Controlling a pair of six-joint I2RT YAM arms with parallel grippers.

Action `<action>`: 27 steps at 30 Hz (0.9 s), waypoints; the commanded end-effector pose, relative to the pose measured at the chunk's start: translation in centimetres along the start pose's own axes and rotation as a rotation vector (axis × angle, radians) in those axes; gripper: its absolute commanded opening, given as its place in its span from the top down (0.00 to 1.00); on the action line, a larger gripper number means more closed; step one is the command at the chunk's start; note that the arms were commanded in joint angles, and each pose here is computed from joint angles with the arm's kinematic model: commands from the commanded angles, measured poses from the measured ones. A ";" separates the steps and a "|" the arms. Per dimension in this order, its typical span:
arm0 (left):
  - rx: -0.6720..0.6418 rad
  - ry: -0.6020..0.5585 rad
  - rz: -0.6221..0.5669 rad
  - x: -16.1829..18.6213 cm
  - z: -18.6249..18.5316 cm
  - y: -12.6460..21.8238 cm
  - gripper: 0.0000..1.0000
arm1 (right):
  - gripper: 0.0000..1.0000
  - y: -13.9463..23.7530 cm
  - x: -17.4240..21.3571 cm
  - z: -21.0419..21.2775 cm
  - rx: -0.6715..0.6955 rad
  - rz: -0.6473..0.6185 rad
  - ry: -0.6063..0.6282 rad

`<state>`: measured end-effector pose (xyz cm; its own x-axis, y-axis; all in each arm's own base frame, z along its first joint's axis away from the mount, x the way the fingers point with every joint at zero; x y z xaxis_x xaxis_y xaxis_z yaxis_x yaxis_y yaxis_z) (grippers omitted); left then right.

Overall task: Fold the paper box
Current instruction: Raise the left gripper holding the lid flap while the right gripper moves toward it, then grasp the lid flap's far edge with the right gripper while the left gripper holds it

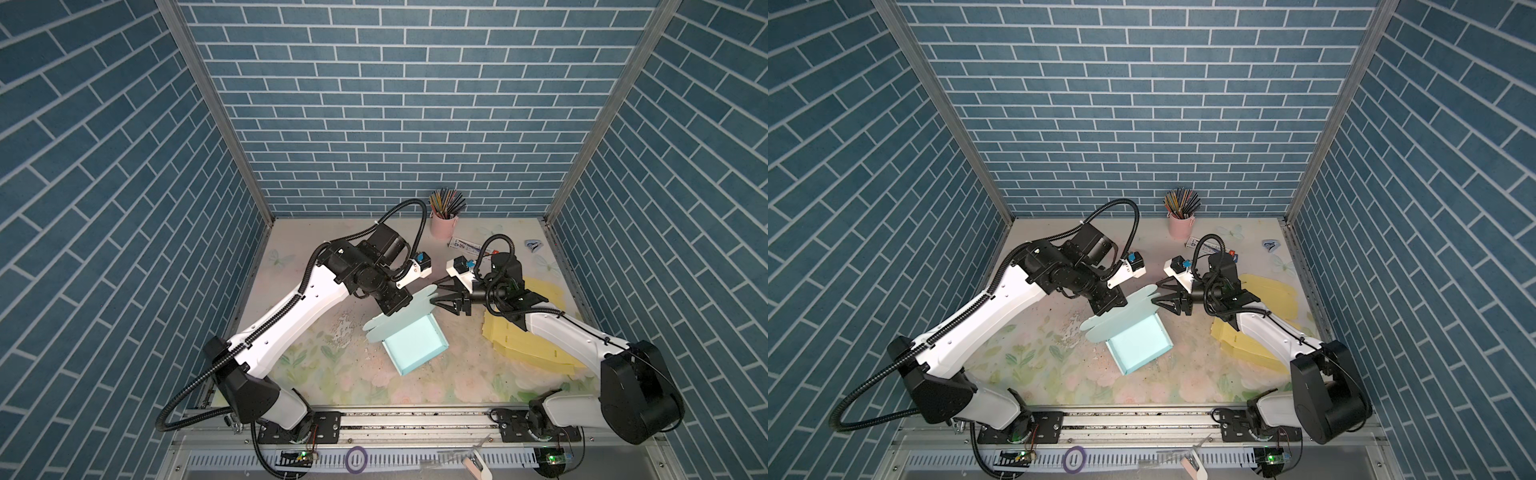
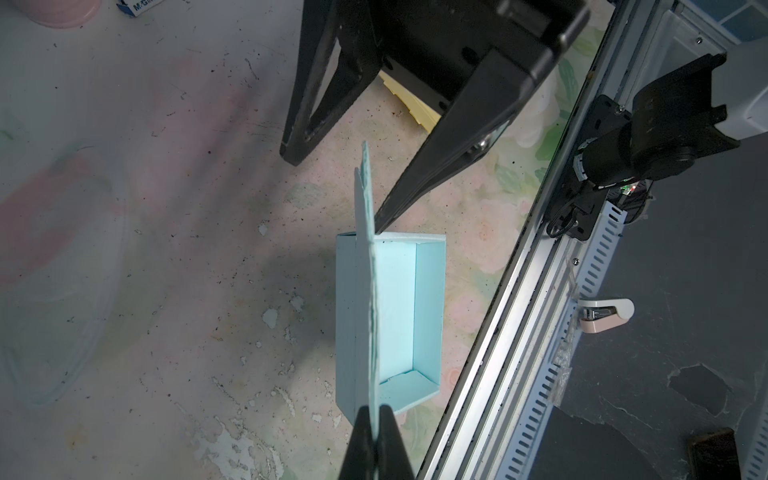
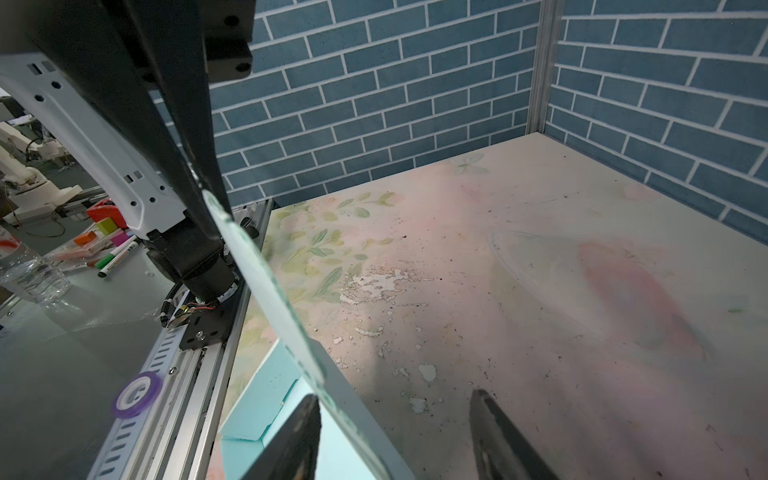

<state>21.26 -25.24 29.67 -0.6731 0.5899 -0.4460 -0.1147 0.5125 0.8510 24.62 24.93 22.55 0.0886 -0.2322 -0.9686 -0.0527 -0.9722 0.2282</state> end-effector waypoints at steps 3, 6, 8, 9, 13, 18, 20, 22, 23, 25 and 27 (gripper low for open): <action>-0.005 -0.031 0.007 -0.3 0.2 0.0 0.99 | 0.46 -0.6 -0.3 0.4 -0.042 0.001 0.083; -0.017 -0.031 0.013 -0.4 0.5 -0.3 0.99 | 0.53 -0.8 -0.1 0.5 -0.044 0.008 0.078; -0.022 -0.031 0.020 -0.5 0.6 -0.6 0.99 | 0.57 -0.8 -0.1 0.5 -0.044 0.008 0.080; -0.028 -0.031 0.021 -0.6 0.7 -0.7 0.99 | 0.59 -0.8 -0.1 0.6 -0.045 0.009 0.080; -0.056 -0.029 0.034 -0.7 1.3 -1.3 0.98 | 0.70 -1.0 0.1 0.4 -0.040 0.025 0.072; -0.060 -0.013 0.019 -0.9 2.0 -2.0 0.98 | 0.82 -1.3 1.2 0.1 -0.024 0.071 0.050; -0.038 0.011 0.003 -1.1 2.1 -2.1 0.94 | 0.85 -1.3 1.7 0.0 -0.018 0.088 0.043; -0.028 0.030 -0.024 -1.3 2.4 -2.1 0.80 | 0.86 -1.3 1.9 0.0 -0.017 0.094 0.040; -0.026 0.040 -0.038 -1.3 2.5 -2.2 0.71 | 0.87 -1.4 2.0 0.0 -0.018 0.096 0.038; -0.031 0.062 -0.062 -1.2 2.9 -2.3 0.57 | 0.90 -1.4 2.2 -0.1 -0.015 0.102 0.033; -0.035 0.094 -0.084 -0.8 3.6 -2.2 0.45 | 0.91 -1.4 2.4 -0.2 -0.004 0.112 0.035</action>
<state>24.44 -25.13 26.42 -0.7218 0.5352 -0.4388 -0.1595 0.4884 0.8579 24.78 25.56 19.89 0.0728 -0.3260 -0.9426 -0.0515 -0.9451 0.3228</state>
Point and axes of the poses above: each gripper's point midway between its finger pads, its own y axis back along the fingers, its own z axis along the line the jaws close on, x = y × z, the point moved 4 cm from there along y, back along the fingers, and after that the axes turned 15 degrees about y, right-handed, at the moved point
